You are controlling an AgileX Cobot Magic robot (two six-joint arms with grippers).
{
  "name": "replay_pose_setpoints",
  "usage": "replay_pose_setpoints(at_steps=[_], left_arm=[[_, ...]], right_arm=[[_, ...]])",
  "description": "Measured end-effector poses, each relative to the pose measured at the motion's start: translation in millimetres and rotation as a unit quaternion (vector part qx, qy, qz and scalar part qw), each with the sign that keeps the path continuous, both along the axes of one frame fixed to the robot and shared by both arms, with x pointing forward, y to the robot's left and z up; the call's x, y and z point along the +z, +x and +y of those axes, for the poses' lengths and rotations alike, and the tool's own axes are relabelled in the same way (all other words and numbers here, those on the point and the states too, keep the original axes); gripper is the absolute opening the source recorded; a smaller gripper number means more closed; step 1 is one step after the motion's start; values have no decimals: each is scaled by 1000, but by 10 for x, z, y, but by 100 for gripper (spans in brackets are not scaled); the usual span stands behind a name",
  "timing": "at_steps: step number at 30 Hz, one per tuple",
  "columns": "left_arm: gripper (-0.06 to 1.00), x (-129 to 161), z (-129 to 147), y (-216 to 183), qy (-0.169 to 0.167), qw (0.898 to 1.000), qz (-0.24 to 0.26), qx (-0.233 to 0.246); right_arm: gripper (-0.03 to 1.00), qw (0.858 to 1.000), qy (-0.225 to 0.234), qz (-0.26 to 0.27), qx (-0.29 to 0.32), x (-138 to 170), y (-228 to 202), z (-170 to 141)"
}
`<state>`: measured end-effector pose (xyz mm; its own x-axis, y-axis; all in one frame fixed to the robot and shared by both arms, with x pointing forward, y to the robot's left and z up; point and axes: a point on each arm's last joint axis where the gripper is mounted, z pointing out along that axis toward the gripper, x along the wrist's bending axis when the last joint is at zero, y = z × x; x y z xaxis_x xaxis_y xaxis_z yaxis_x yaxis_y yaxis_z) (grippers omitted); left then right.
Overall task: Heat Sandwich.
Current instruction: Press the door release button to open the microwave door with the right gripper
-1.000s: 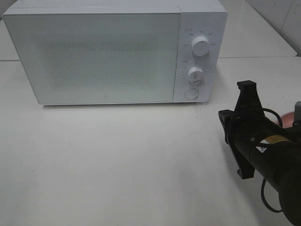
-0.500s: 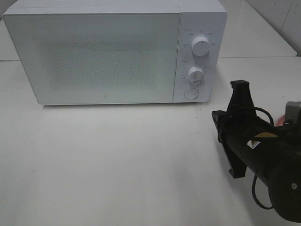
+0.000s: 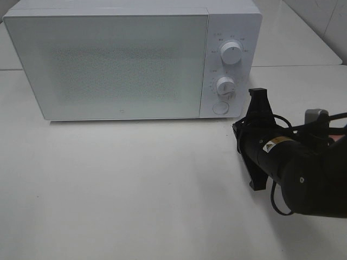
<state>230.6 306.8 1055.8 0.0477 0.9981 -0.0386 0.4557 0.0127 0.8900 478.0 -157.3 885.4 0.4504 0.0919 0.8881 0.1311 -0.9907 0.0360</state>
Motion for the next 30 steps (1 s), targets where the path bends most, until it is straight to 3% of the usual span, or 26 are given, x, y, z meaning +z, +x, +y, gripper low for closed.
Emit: replay_pose_setpoints(at_steps=[30], left_arm=[[97, 0, 0, 0, 0, 1000, 0, 0]], right_arm=[[1, 999, 14, 28, -16, -237, 949, 39]])
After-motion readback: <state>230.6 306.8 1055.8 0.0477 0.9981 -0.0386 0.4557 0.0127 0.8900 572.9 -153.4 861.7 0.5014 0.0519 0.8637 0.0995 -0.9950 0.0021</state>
